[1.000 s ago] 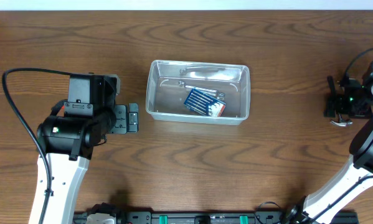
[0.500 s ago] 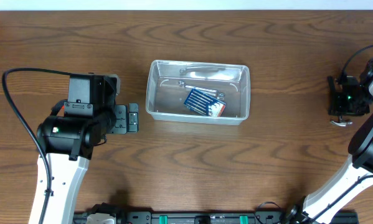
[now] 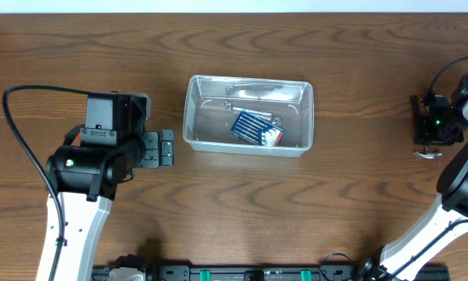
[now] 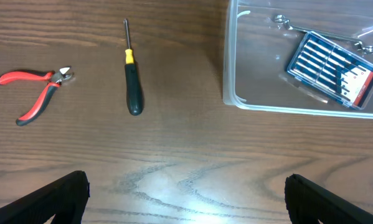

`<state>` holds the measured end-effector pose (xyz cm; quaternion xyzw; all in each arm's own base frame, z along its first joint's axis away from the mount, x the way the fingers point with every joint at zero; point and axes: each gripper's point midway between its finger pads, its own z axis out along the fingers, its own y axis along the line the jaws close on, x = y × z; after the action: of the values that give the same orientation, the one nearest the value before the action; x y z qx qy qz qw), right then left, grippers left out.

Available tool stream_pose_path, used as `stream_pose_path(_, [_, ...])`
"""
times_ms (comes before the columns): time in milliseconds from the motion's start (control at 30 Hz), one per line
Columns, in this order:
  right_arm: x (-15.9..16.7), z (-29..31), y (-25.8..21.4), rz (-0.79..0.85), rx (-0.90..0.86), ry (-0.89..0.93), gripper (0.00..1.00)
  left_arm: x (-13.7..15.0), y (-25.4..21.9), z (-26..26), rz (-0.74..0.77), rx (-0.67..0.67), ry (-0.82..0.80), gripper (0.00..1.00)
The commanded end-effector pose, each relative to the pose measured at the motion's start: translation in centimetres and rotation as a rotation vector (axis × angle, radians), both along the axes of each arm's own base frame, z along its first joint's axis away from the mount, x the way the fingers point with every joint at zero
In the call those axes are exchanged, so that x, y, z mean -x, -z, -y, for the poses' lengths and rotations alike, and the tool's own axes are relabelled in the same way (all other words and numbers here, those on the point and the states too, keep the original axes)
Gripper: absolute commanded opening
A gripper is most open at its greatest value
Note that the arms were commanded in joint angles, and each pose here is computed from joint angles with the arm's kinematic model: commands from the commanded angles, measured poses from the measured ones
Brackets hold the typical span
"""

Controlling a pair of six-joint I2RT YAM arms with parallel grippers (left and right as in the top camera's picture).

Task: Pack container
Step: 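Carry the hammer into the container and release it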

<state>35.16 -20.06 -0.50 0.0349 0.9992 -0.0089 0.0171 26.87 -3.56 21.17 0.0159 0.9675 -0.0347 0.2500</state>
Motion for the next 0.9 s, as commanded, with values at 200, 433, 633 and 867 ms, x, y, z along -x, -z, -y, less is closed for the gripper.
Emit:
stream_pose_path(200, [1.4,-0.6,2.0,-0.064,-0.016,0.002,0.20,-0.3,-0.8,-0.2,0.022,-0.010,-0.001,0.98])
stream_pose_path(433, [1.4,-0.7,2.0,-0.067,-0.017,0.002,0.14,-0.3,-0.8,-0.2,0.022,-0.011,-0.001,0.98])
stream_pose_path(633, [1.5,-0.7,2.0,-0.068,-0.018,0.002,0.07,-0.3,-0.8,-0.2,0.022,-0.011,-0.001,0.98])
stream_pose_path(867, [0.3,-2.5,1.4,-0.026,-0.088,0.006,0.01,-0.3,-0.8,-0.2,0.022,-0.011,-0.001,0.98])
